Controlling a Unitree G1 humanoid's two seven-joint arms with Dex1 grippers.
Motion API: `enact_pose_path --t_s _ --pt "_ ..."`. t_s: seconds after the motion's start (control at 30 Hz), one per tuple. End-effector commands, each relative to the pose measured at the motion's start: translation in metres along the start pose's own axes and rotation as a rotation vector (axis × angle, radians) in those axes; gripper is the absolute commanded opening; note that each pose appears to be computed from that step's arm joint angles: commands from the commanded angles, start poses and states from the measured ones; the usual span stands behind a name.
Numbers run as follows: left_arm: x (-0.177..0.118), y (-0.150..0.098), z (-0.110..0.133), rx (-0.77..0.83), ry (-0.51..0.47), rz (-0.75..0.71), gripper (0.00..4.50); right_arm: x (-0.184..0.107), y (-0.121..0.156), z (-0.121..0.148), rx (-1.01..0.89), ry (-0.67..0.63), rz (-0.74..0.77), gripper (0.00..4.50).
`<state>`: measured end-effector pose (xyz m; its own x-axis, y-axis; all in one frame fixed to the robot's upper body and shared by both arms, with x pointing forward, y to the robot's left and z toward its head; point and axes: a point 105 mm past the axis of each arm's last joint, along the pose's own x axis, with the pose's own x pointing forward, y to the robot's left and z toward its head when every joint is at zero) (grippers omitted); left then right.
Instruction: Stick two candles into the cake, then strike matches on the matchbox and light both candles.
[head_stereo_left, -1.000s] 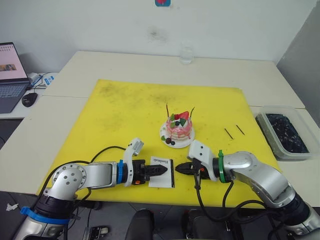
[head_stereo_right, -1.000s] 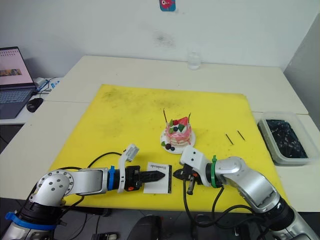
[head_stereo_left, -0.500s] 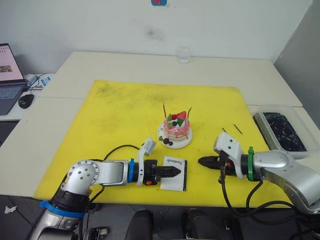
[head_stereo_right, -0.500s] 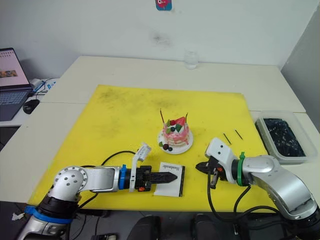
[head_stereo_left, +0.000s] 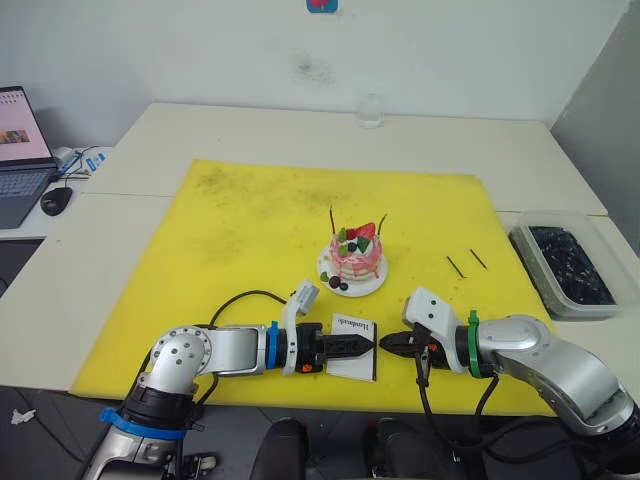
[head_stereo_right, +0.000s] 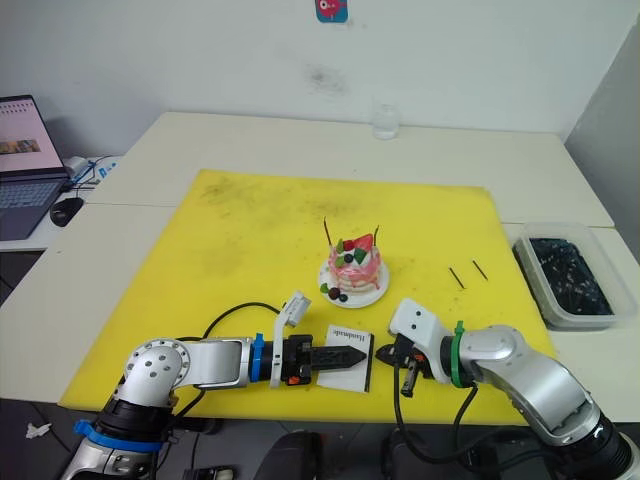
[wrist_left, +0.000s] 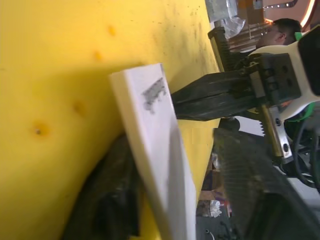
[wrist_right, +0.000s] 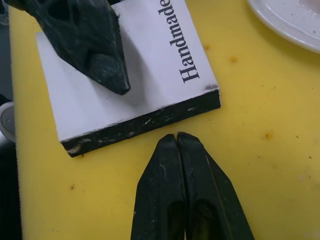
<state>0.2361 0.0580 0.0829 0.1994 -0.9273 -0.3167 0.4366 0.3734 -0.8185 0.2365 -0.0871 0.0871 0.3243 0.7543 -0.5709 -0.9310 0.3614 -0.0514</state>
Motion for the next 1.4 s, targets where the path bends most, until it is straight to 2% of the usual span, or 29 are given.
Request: enact_pose_path --t_s 0.03,0.67,0.77,0.97,1.17,1.4 --pt "-0.002 0.012 -0.005 -0.041 0.014 0.046 2.60 0.002 0.002 0.003 -0.041 0.002 0.017 0.00" --pt "0.003 0.017 -0.008 -0.051 0.020 0.073 2.60 0.008 0.004 0.014 -0.056 -0.037 0.039 0.00" --pt "0.003 0.020 -0.009 -0.044 0.024 0.100 1.94 0.007 0.003 0.014 -0.054 -0.036 0.038 0.00" --pt "0.004 0.023 -0.013 -0.024 0.044 0.119 0.02 0.007 0.003 0.013 -0.046 -0.034 0.030 0.00" --pt "0.004 0.023 -0.013 0.003 0.046 0.122 0.01 -0.002 -0.006 0.018 -0.030 -0.069 -0.044 0.00" --pt "-0.003 -0.003 -0.006 0.040 0.024 -0.032 0.01 -0.035 -0.016 0.024 -0.080 -0.119 -0.137 0.00"
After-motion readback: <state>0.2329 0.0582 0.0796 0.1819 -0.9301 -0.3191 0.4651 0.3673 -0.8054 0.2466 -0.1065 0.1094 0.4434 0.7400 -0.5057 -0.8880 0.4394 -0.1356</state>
